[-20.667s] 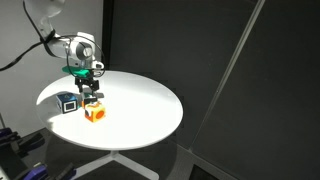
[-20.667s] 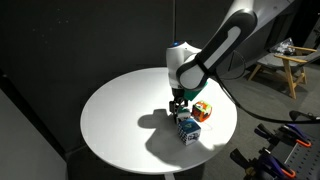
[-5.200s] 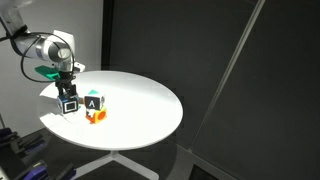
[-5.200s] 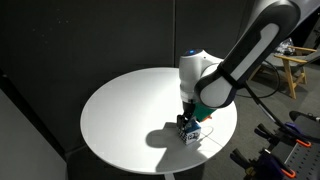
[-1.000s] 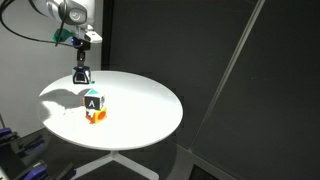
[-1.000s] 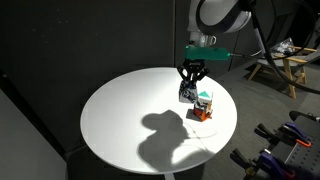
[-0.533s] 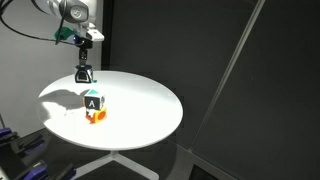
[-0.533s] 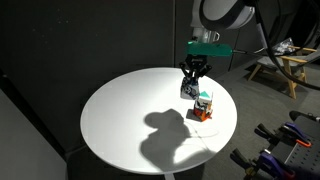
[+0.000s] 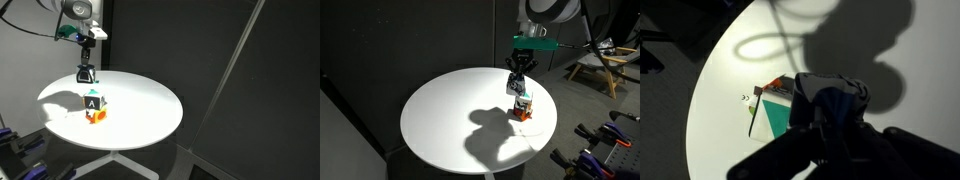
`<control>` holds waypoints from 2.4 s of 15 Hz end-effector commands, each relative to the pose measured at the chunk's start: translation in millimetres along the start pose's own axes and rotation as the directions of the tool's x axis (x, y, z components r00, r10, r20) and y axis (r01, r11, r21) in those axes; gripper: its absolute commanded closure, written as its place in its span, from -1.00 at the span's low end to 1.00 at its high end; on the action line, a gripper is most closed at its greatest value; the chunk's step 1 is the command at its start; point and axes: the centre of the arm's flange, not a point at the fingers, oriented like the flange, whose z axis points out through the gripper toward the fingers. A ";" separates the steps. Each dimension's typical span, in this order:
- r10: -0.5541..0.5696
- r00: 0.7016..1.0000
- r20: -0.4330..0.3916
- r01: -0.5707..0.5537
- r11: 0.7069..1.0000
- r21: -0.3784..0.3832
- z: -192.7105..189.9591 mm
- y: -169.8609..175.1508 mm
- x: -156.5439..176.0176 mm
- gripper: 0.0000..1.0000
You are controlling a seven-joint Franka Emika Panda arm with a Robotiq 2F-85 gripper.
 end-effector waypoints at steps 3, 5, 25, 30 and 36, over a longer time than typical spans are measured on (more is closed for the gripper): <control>0.037 0.999 -0.001 -0.037 0.999 -0.020 -12.7 17.6 1.5 0.92; 0.042 0.999 -0.001 -0.042 0.999 -0.021 -13.4 21.6 3.7 0.92; 0.100 0.995 0.008 -0.100 0.995 0.000 -3.5 39.2 39.0 0.92; 0.110 0.994 0.014 -0.109 0.994 -0.005 1.0 40.1 45.0 0.92; 0.123 0.992 0.018 -0.123 0.992 -0.013 5.2 43.7 52.0 0.92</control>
